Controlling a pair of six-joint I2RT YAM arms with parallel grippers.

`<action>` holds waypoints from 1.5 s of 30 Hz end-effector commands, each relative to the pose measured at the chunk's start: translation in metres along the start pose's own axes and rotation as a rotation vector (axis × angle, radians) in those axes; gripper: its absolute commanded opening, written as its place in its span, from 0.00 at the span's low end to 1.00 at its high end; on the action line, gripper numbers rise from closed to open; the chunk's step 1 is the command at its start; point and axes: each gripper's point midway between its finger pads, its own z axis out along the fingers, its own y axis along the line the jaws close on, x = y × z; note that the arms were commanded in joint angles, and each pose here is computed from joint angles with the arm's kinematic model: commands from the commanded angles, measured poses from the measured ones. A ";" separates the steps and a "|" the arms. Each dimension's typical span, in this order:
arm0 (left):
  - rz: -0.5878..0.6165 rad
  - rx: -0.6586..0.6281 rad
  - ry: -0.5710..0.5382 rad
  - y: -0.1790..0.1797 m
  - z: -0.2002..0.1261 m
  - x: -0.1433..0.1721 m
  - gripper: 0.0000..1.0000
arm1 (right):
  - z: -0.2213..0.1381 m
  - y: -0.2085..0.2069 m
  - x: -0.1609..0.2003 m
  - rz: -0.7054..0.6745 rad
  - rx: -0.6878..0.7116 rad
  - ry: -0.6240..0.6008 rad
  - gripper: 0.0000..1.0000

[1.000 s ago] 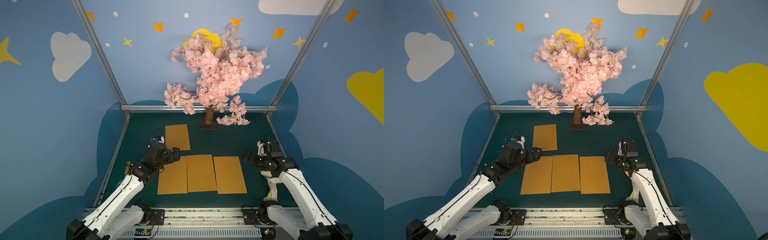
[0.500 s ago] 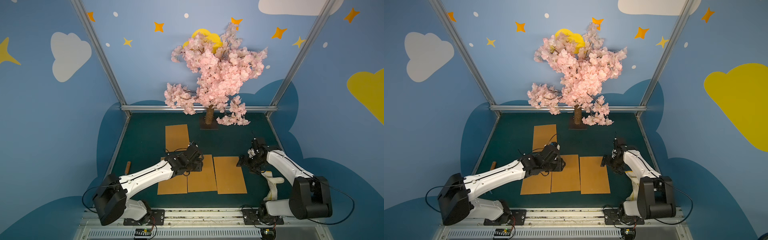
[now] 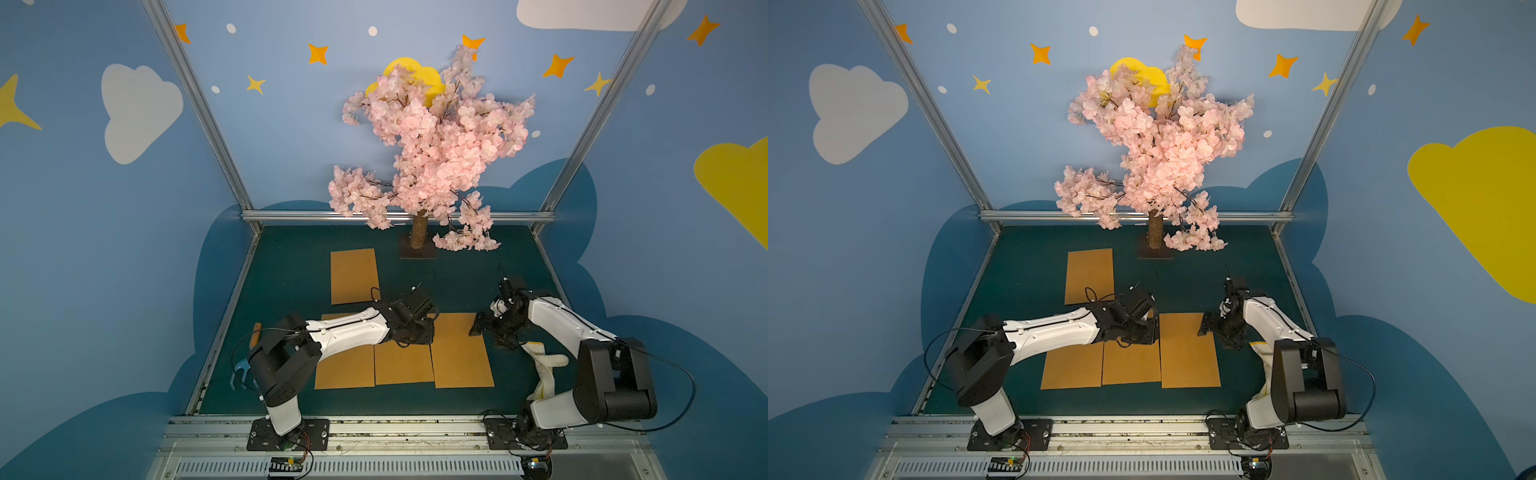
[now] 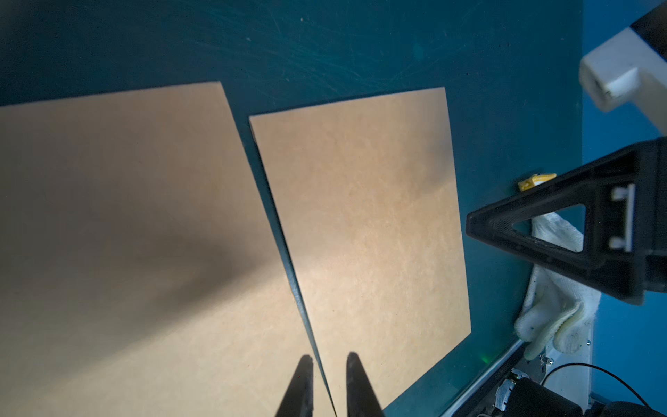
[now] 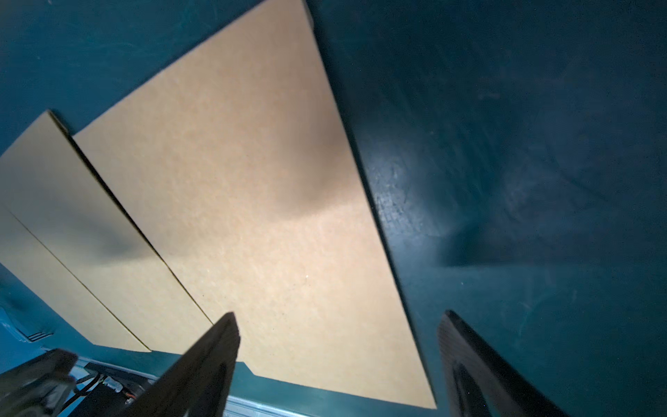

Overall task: Open the file bag
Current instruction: Pick up the file bag from the center of the board.

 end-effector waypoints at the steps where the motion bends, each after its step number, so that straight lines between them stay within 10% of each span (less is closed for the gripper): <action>1: 0.006 0.057 0.009 -0.014 0.005 -0.002 0.19 | 0.007 0.002 0.002 -0.007 -0.023 0.020 0.86; 45: 0.005 -0.195 0.119 0.036 0.060 0.020 0.11 | 0.037 -0.003 0.019 -0.011 -0.048 0.123 0.85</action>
